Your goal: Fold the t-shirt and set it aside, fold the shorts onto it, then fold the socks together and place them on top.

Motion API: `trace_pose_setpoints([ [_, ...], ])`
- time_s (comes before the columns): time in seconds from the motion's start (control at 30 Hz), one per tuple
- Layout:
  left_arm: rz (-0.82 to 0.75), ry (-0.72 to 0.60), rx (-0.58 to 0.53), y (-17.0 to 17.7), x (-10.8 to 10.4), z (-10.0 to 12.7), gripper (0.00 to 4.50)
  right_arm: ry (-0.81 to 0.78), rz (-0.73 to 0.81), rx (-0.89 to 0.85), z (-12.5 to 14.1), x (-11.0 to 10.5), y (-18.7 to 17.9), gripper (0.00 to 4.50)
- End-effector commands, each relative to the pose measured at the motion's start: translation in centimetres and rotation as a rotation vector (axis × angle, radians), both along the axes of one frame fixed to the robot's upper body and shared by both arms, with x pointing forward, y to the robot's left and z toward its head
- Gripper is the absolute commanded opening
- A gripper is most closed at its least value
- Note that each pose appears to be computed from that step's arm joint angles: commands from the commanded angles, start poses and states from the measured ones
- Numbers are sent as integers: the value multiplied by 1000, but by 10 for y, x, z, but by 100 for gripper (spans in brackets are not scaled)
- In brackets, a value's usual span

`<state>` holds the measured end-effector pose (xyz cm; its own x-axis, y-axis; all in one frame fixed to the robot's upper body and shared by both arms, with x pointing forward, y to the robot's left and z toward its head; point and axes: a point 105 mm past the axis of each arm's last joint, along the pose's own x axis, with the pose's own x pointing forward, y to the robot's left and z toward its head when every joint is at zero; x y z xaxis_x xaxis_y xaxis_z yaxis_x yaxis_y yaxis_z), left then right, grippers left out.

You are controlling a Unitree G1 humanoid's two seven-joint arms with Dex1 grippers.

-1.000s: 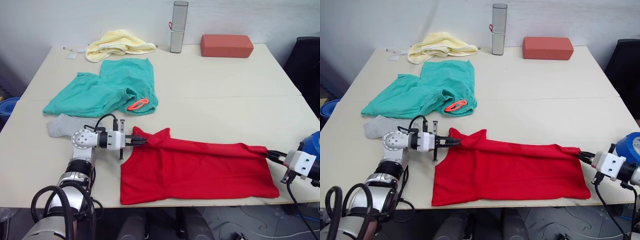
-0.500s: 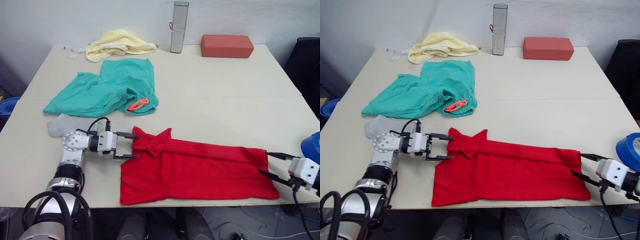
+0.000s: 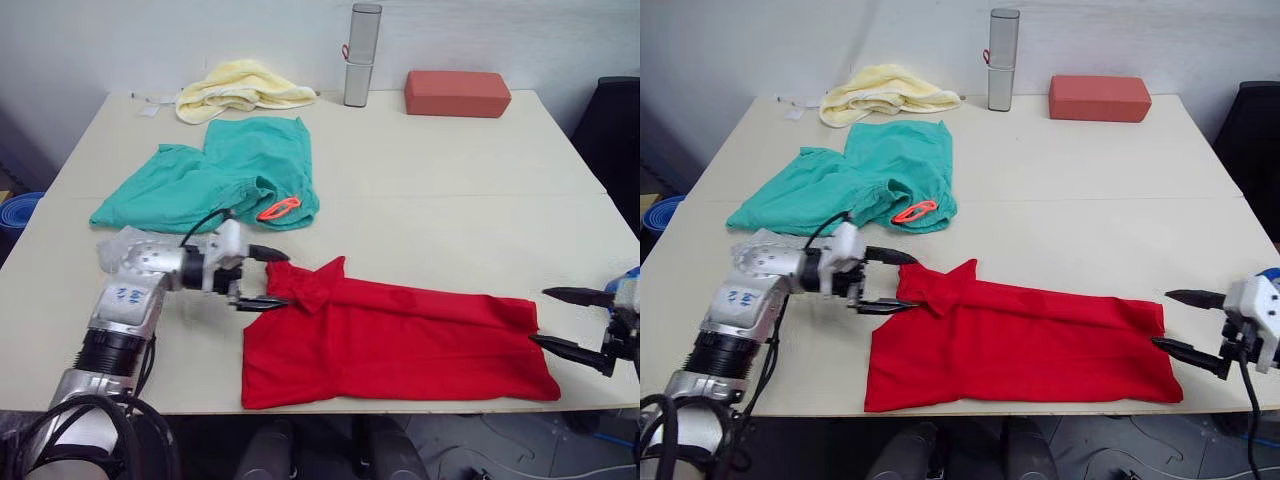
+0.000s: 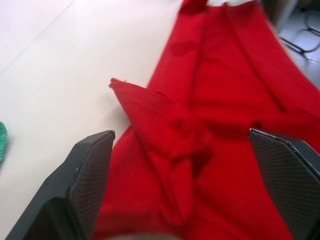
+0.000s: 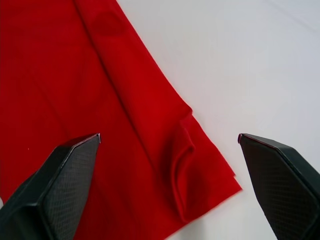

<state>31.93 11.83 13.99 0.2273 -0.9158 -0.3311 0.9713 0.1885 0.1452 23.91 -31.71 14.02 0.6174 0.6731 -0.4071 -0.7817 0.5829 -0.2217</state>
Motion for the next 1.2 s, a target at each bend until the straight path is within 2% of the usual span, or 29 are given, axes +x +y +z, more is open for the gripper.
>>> trace_pose_setpoints([
  [0.03,122,-2,25,-15,10,6,449,29,-24,-58,0,11,4,450],
  [0.17,191,12,67,-21,14,0,449,59,-58,-68,-4,24,8,450],
  [0.43,202,81,109,-30,12,-17,449,104,-38,-124,-21,33,15,450],
  [0.53,209,87,122,-28,13,-20,450,91,-53,-131,-24,38,15,389],
  [0.63,211,97,123,-27,13,-21,450,80,-53,-124,-24,39,16,284],
  [0.73,199,102,110,-29,11,-20,388,71,-51,-130,-26,38,15,178],
  [0.9,174,81,88,-28,11,-17,230,7,-48,-99,-18,40,15,2],
  [1.0,158,52,64,-25,12,-14,135,18,-26,-77,-17,34,15,0],
  [1.13,135,8,37,-24,13,-11,3,-26,-48,-75,-16,36,12,0],
  [1.2,124,-9,23,-23,14,-10,3,-48,-38,-63,-13,37,13,0],
])
